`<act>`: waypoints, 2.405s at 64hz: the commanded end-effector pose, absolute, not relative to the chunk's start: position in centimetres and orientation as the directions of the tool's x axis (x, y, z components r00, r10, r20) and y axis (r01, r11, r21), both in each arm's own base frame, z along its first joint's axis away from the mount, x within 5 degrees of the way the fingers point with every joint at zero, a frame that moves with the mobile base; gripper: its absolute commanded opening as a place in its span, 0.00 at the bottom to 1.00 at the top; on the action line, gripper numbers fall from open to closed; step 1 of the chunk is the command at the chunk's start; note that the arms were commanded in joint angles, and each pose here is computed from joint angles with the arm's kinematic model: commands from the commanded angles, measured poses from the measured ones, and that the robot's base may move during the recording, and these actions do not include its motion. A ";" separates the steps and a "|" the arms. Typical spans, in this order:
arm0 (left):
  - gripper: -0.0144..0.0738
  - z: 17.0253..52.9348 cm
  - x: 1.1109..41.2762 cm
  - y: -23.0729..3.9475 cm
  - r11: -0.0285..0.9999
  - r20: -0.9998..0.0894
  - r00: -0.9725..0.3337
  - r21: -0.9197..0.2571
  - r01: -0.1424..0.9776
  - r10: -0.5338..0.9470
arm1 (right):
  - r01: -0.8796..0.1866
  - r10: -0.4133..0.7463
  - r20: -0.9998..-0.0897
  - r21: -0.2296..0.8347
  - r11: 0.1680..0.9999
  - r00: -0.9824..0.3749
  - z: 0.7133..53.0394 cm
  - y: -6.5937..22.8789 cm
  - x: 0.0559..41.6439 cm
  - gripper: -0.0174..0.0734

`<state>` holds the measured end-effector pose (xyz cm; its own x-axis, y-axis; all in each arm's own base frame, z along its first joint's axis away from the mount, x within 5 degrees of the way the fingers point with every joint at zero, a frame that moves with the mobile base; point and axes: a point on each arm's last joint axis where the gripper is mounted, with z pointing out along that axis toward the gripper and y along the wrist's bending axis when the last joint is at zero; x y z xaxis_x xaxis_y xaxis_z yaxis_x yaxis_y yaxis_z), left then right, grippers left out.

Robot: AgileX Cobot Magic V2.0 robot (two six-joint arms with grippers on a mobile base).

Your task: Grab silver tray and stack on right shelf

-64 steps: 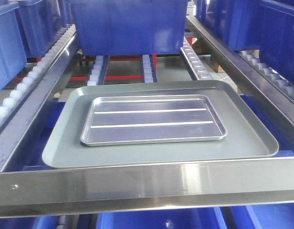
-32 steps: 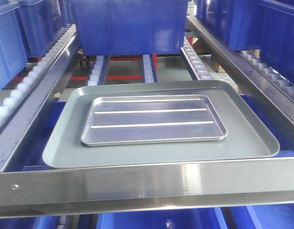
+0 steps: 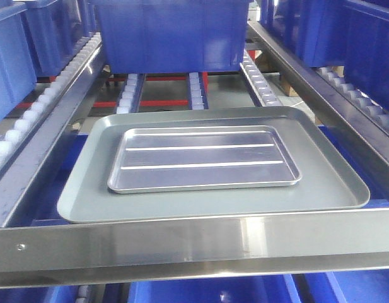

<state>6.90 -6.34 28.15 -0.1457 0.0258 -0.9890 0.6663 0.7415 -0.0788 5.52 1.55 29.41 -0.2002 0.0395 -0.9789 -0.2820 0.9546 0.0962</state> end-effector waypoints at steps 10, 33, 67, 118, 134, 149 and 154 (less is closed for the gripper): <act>0.05 27.0 6.0 -4.2 0.815 -0.993 0.041 -0.066 0.575 -0.110 | -0.299 0.052 -0.994 0.077 0.951 -0.093 31.0 1.6 5.6 0.25; 0.05 21.4 5.3 -1.0 0.972 -0.965 0.213 -0.106 0.212 -0.152 | -0.299 0.051 -0.994 0.077 0.951 -0.094 31.0 1.6 5.6 0.25; 0.05 21.5 5.3 -0.3 0.991 -0.961 0.246 -0.106 0.087 -0.124 | -0.299 0.051 -0.994 0.077 0.951 -0.095 31.0 1.6 5.6 0.25; 0.05 21.5 5.3 -0.3 0.991 -0.961 0.246 -0.106 0.087 -0.124 | -0.320 0.099 -0.993 0.115 0.940 -0.067 30.8 1.9 5.8 0.25; 0.05 21.5 5.3 -0.3 0.991 -0.961 0.246 -0.106 0.087 -0.124 | -0.345 0.026 -0.998 0.044 0.937 -0.057 29.5 2.3 6.0 0.25; 0.05 21.5 5.3 -0.3 0.991 -0.961 0.246 -0.106 0.087 -0.124 | -0.128 0.082 -0.996 0.077 0.989 0.032 27.2 0.7 5.4 0.25; 0.05 21.5 5.3 -0.3 0.991 -0.961 0.246 -0.106 0.087 -0.124 | -0.052 0.084 -0.992 0.079 0.996 0.094 25.6 0.3 5.1 0.25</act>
<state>5.55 -0.35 21.27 0.1622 -0.1136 -0.9802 0.0800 0.9916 -0.1017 5.38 0.67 25.05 -0.0627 0.0765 -0.9951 -0.1098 0.9905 0.0831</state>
